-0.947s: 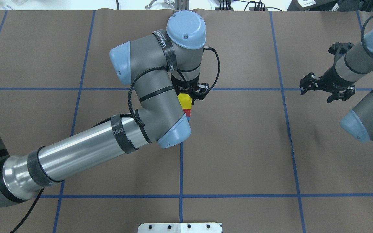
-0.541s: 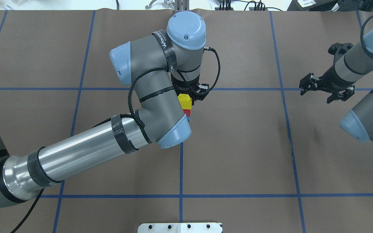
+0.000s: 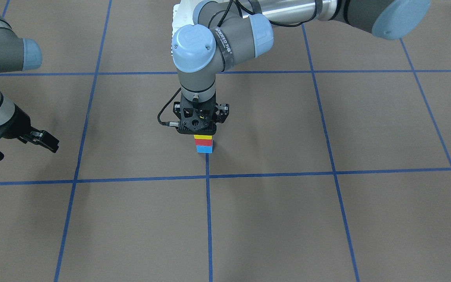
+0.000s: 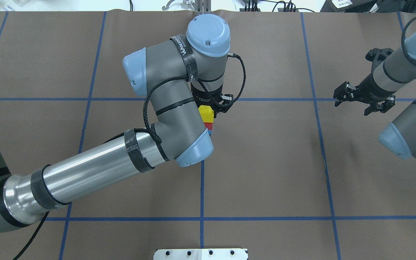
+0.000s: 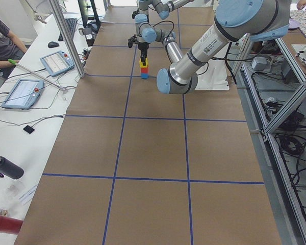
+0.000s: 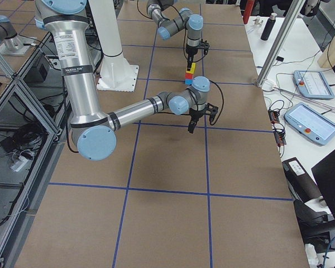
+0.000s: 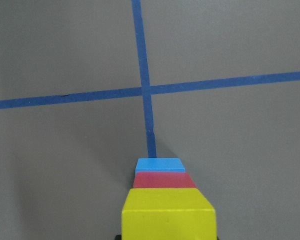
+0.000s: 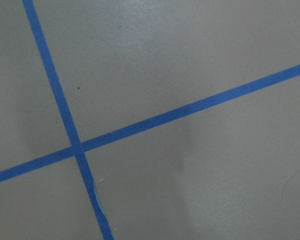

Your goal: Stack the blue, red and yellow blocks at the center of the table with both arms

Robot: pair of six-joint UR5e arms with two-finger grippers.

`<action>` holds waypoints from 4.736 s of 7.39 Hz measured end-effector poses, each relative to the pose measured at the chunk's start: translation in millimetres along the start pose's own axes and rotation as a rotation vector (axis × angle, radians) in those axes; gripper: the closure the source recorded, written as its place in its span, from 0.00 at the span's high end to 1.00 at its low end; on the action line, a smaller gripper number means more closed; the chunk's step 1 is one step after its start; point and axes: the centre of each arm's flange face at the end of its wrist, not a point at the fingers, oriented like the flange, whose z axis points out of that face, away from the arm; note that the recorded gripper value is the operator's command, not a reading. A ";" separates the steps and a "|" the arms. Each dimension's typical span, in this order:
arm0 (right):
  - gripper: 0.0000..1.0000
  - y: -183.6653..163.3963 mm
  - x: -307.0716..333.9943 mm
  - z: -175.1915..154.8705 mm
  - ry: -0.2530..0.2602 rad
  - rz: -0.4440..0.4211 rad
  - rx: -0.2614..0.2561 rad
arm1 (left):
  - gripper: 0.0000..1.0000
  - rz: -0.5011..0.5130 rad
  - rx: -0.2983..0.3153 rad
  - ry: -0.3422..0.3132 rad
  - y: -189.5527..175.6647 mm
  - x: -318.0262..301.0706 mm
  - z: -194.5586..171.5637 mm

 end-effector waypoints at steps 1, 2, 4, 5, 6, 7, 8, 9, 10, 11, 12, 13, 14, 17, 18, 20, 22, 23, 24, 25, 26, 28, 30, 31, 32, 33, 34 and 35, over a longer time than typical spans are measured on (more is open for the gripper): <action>1.00 -0.1 0.0 0.3 0.000 0.000 0.000 | 1.00 0.000 0.000 0.000 0.3 0.2 -0.1; 1.00 -0.2 0.0 0.6 0.001 -0.001 -0.001 | 1.00 0.001 0.001 0.001 0.7 0.4 -0.3; 1.00 0.2 -0.4 1.0 0.001 -0.001 -0.002 | 1.00 0.002 0.003 0.004 1.0 0.7 -2.6; 1.00 0.2 -0.6 0.9 0.000 -0.002 -0.002 | 1.00 0.003 0.007 0.010 2.3 0.8 -7.6; 1.00 0.3 -0.6 0.4 -0.001 -0.002 -0.002 | 1.00 0.008 0.015 0.022 7.7 -1.6 -18.5; 1.00 0.2 -0.6 -0.4 -0.002 -0.002 -0.001 | 1.00 0.013 0.023 0.029 17.9 -14.5 -33.9; 1.00 0.0 0.0 -1.4 -0.002 -0.001 0.001 | 1.00 0.032 0.032 0.023 30.6 -45.1 -49.5; 1.00 -0.5 1.6 -2.9 -0.003 0.001 0.004 | 1.00 0.067 0.044 0.009 41.2 -93.3 -60.9; 1.00 -3.2 5.7 -5.8 -0.004 0.007 0.008 | 1.00 0.098 0.059 -0.008 49.2 -152.7 -70.8; 1.00 -9.5 16.1 -11.1 -0.004 0.020 0.016 | 1.00 0.131 0.061 -0.025 56.6 -227.5 -79.0; 1.00 -17.3 31.3 -18.7 -0.006 0.041 0.023 | 1.00 0.171 0.047 -0.035 63.5 -311.3 -86.4; 1.00 -25.5 48.7 -29.3 -0.017 0.064 0.024 | 1.00 0.195 0.042 -0.035 69.1 -392.4 -93.5; 1.00 -33.8 70.4 -40.9 -0.035 0.075 0.013 | 1.00 0.207 0.049 -0.034 74.6 -474.2 -96.8; 1.00 -57.6 163.3 -77.3 -0.076 0.021 0.013 | 1.00 0.148 0.042 -0.008 79.8 -651.6 -93.3; 1.00 -62.3 194.0 -85.4 -0.077 -0.007 0.023 | 1.00 0.128 0.036 -0.010 77.9 -685.8 -91.0; 1.00 -68.3 244.8 -94.8 -0.056 -0.075 0.025 | 1.00 0.097 0.024 -0.018 74.2 -749.2 -86.0; 1.00 -69.7 268.8 -102.9 -0.032 -0.126 0.000 | 1.00 0.028 0.007 -0.012 79.7 -795.6 -78.9; 1.00 -68.5 273.3 -107.5 -0.029 -0.133 -0.002 | 1.00 -0.014 0.003 0.013 82.6 -802.6 -76.3; 1.00 -67.4 276.5 -109.8 -0.028 -0.136 -0.001 | 1.00 -0.051 0.001 0.039 84.0 -803.6 -75.1; 1.00 -67.3 281.2 -110.2 -0.027 -0.154 -0.002 | 1.00 -0.066 0.000 0.050 84.8 -804.0 -74.3; 1.00 -68.3 284.3 -112.3 -0.027 -0.184 0.001 | 1.00 -0.068 0.002 0.050 84.9 -803.5 -75.0; 1.00 -74.2 270.2 -119.1 -0.010 -0.200 -0.023 | 1.00 -0.065 0.010 0.048 84.2 -801.6 -77.4; 1.00 -78.3 238.1 -117.1 0.040 -0.231 -0.050 | 1.00 -0.063 0.013 0.046 83.7 -800.7 -78.5; 1.00 -76.5 227.7 -118.3 0.056 -0.244 -0.053 | 1.00 -0.062 0.013 0.047 83.6 -800.5 -78.7; 1.00 -74.1 220.3 -122.6 0.061 -0.253 -0.051 | 1.00 -0.062 0.013 0.047 83.7 -800.4 -78.7; 1.00 -72.4 216.2 -126.5 0.061 -0.258 -0.047 | 1.00 -0.063 0.013 0.048 84.0 -800.8 -78.3; 1.00 -71.4 214.6 -128.5 0.061 -0.260 -0.045 | 1.00 -0.064 0.012 0.048 84.4 -801.2 -77.8; 1.00 -70.9 213.7 -129.4 0.061 -0.262 -0.044 | 1.00 -0.064 0.012 0.048 84.7 -801.3 -77.7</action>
